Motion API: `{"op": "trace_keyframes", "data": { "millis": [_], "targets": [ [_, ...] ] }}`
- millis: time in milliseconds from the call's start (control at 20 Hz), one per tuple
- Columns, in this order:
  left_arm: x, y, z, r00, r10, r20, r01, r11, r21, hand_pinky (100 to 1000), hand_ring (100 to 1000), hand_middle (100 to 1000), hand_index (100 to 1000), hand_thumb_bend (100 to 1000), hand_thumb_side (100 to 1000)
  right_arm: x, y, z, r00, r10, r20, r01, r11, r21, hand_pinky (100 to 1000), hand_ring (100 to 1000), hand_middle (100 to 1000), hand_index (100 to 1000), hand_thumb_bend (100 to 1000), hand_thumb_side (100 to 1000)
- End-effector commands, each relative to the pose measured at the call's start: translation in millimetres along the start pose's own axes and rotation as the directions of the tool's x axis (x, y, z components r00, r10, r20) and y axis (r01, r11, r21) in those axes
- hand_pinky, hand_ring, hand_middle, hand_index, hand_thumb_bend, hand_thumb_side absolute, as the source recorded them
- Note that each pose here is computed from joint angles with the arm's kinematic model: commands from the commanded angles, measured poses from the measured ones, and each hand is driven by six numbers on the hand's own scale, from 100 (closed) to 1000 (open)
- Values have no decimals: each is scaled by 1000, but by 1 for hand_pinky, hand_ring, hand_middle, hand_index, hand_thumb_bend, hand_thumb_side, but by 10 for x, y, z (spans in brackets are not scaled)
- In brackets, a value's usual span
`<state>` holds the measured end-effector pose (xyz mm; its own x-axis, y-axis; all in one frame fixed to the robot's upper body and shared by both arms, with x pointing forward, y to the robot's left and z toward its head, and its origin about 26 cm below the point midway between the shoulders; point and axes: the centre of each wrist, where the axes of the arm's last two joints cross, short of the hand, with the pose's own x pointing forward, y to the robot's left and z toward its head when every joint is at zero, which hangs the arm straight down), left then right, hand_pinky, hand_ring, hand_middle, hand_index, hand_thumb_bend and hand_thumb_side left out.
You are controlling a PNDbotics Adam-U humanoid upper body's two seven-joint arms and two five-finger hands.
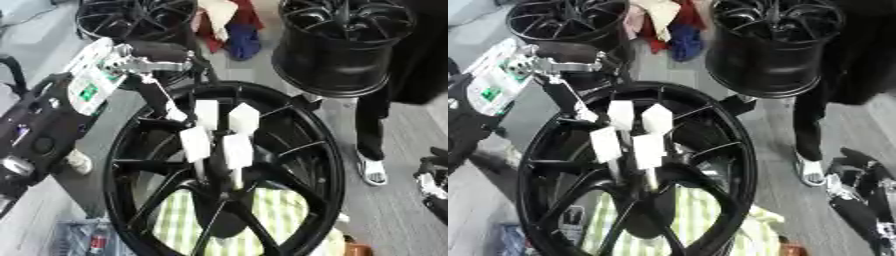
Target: Pull the pin out of the wheel hub.
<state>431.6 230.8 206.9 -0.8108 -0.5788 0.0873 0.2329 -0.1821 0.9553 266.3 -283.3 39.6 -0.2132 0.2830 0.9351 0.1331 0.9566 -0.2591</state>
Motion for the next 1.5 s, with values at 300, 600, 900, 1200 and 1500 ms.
{"op": "trace_keyframes", "data": {
  "millis": [300,600,900,1200,1500],
  "targets": [
    [21,23,-134,1000,-1,22,1,1000,4,684,629,749,850,405,354,67,-20,-50,1000,2,31,-2,1000,16,693,589,653,794,100,265],
    [23,9,-118,1000,-9,25,10,999,-35,513,457,547,733,269,256,61,-26,-50,1000,3,29,-3,1000,12,693,589,651,793,100,250],
    [61,85,-80,999,-37,38,38,999,-30,392,346,470,666,100,124,55,-30,-47,1000,3,27,-4,1000,10,693,588,650,791,100,249],
    [135,330,31,996,-53,65,51,998,33,350,308,436,630,100,122,47,-33,-42,1000,5,24,-5,1000,10,693,588,650,791,100,249],
    [157,698,383,996,-80,34,74,985,159,360,314,434,634,100,116,31,-53,-33,1000,10,18,-10,1000,4,693,588,649,791,100,249]
  ]
}}
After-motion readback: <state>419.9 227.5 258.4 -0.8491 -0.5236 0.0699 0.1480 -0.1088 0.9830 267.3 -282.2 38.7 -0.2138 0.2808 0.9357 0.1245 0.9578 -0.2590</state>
